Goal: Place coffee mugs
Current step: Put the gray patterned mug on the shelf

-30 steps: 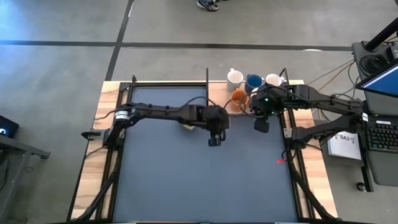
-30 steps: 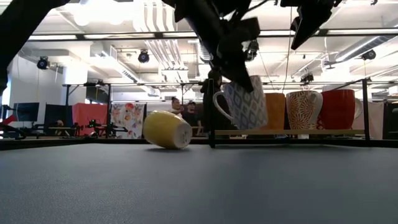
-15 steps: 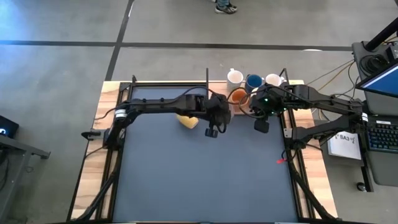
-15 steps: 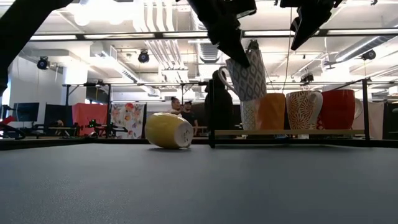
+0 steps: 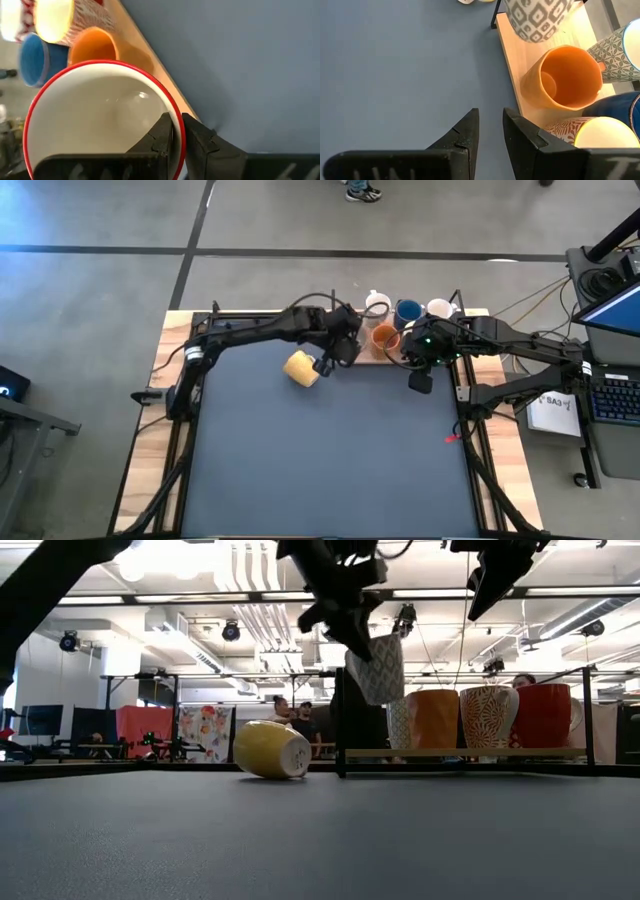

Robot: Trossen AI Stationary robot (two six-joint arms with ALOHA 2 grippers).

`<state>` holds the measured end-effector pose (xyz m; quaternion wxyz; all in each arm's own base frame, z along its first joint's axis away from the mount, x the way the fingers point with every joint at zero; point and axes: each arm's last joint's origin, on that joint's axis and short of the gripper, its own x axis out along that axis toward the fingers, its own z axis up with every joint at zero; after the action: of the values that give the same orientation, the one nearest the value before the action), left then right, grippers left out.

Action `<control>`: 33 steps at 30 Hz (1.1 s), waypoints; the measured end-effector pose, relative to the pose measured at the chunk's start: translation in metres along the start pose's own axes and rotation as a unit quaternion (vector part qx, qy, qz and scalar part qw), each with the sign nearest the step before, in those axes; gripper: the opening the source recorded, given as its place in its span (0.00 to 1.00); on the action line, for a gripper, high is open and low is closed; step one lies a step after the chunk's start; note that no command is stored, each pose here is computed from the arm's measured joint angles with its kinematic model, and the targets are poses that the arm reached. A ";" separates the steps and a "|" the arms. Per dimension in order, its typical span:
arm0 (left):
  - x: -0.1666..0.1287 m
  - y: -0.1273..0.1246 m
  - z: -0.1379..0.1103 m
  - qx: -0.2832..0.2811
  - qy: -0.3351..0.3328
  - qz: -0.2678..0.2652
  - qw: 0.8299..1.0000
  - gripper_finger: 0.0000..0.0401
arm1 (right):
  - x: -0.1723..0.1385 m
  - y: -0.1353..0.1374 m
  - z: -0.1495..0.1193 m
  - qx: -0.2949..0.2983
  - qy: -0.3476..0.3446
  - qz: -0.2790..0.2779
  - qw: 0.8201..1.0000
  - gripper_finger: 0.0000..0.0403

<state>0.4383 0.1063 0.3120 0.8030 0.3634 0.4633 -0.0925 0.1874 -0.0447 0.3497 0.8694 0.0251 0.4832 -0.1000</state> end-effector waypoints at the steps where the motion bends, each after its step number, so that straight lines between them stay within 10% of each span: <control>1: 0.001 0.002 -0.004 0.002 -0.003 -0.007 1.000 0.03 | 0.000 0.000 0.000 0.001 0.000 0.000 1.000 0.19; 33: 0.023 0.024 -0.044 0.063 -0.033 -0.040 0.997 0.03 | 0.000 0.000 0.002 -0.005 -0.008 -0.001 1.000 0.18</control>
<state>0.4334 0.1577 0.2917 0.7891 0.3913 0.4438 -0.1652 0.1887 -0.0450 0.3505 0.8734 0.0195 0.4766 -0.0982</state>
